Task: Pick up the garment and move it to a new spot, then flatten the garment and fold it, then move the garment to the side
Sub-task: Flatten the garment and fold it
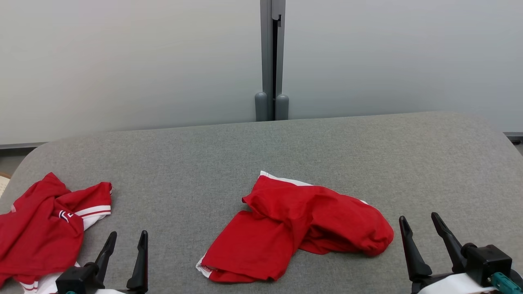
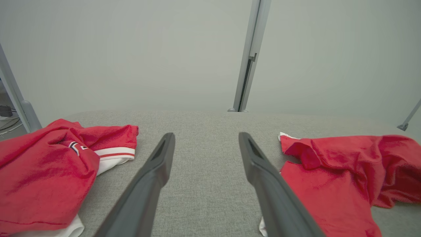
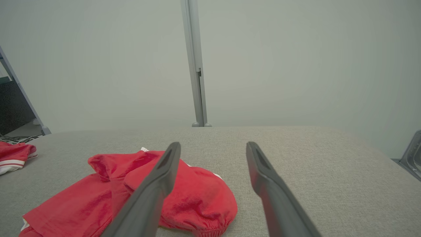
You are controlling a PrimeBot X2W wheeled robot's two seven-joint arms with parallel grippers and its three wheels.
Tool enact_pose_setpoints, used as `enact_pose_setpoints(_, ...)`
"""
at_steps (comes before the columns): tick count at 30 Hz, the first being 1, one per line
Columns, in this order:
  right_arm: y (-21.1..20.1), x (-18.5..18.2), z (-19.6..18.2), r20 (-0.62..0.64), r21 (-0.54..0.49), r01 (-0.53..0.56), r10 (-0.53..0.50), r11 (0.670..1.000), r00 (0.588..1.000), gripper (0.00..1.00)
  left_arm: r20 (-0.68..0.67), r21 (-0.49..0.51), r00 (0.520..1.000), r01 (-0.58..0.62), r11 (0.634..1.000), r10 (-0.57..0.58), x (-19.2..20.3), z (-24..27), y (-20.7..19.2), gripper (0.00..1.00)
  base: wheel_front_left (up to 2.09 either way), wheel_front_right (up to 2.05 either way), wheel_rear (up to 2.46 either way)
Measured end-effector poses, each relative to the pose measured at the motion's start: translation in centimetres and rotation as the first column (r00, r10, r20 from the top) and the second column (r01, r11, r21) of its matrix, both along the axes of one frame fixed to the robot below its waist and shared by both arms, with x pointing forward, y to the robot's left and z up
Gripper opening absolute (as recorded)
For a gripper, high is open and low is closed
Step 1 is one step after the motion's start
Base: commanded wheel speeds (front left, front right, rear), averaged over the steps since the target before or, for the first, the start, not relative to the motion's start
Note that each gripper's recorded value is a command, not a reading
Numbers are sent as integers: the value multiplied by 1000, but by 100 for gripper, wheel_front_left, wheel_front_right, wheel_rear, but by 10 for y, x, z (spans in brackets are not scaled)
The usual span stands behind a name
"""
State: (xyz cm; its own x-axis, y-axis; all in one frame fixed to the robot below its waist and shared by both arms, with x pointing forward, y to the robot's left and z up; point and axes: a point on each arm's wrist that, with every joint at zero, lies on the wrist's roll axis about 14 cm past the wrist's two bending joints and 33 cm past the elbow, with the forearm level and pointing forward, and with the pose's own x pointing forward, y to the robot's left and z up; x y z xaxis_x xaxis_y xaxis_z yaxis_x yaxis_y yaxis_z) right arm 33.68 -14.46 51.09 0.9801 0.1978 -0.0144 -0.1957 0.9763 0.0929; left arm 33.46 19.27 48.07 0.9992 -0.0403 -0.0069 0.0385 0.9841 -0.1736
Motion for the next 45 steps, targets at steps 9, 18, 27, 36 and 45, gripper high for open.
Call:
enact_pose_setpoints(9, 5, 0, -2, -5, 3, -13, 13, 1000, 1000, 100, -15, -3, 1000, 0, 1000, 0, 0, -5, -1, 100, 0, 0, 0)
enact_pose_setpoints(18, 13, 12, -5, -17, 3, -37, 37, 999, 999, 100, 5, -27, 978, 210, 977, -210, 38, 14, -73, 100, 0, 0, 0)
enact_pose_setpoints(27, 4, 22, -13, -41, 5, -8, 8, 1000, 999, 100, -188, -120, 906, 361, 925, -378, 76, -22, -140, 100, 0, 0, 0)
enact_pose_setpoints(36, -24, 18, -32, -91, 7, 86, -85, 996, 992, 100, -422, -227, 764, 432, 873, -488, 84, -77, -184, 63, 0, 0, 0)
enact_pose_setpoints(45, -36, 20, -34, -87, 8, 124, -123, 992, 989, 100, -225, -180, 848, 448, 876, -480, 132, -30, -192, 0, 0, 0, 0)
